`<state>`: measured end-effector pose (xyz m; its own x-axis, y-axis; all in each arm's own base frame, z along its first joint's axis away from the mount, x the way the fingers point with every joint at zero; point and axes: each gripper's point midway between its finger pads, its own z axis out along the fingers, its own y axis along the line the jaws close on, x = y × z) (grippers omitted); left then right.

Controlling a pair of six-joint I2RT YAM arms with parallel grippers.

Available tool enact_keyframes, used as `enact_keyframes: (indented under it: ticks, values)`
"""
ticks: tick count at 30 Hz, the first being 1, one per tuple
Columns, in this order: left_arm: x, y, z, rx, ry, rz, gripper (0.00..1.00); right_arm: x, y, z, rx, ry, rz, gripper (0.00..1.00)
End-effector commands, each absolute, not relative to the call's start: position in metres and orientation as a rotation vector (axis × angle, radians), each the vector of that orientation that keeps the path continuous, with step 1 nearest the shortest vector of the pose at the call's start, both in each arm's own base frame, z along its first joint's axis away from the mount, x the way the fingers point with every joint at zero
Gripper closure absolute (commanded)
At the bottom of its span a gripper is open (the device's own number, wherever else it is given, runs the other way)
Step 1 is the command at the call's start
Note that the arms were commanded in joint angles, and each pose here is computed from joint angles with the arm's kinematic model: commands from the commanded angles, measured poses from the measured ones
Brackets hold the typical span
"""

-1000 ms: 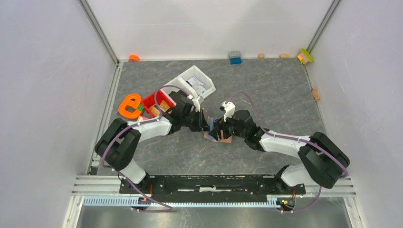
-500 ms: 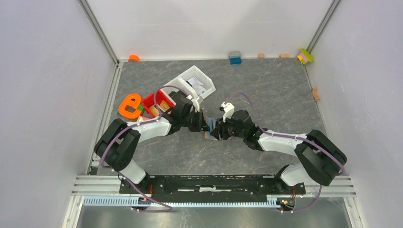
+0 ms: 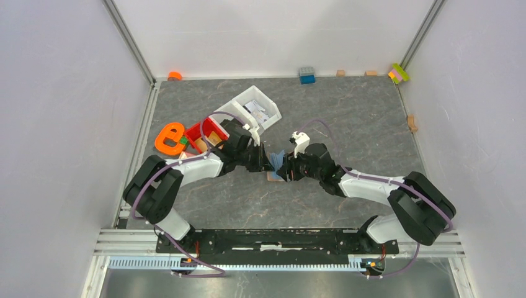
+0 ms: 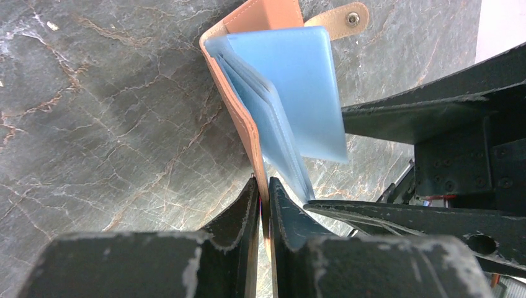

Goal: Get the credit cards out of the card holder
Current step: Open the card holder at the center of the board.

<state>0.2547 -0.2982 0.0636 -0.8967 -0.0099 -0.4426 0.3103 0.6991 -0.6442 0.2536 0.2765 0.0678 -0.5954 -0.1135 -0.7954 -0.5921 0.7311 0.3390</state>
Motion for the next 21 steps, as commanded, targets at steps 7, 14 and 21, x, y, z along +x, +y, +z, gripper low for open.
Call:
enact_keyframes:
  ticks: [7,14,21]
  values:
    - [0.26,-0.307,0.078,0.259,2.446,-1.098,0.84,0.265,0.271,0.085,-0.494,2.067,0.753,0.38]
    - [0.26,-0.307,0.076,0.259,2.453,-1.099,0.84,0.269,0.259,0.091,-0.449,2.049,0.699,0.29]
    - [0.259,-0.307,0.076,0.26,2.454,-1.101,0.84,0.272,0.256,0.089,-0.459,2.062,0.666,0.3]
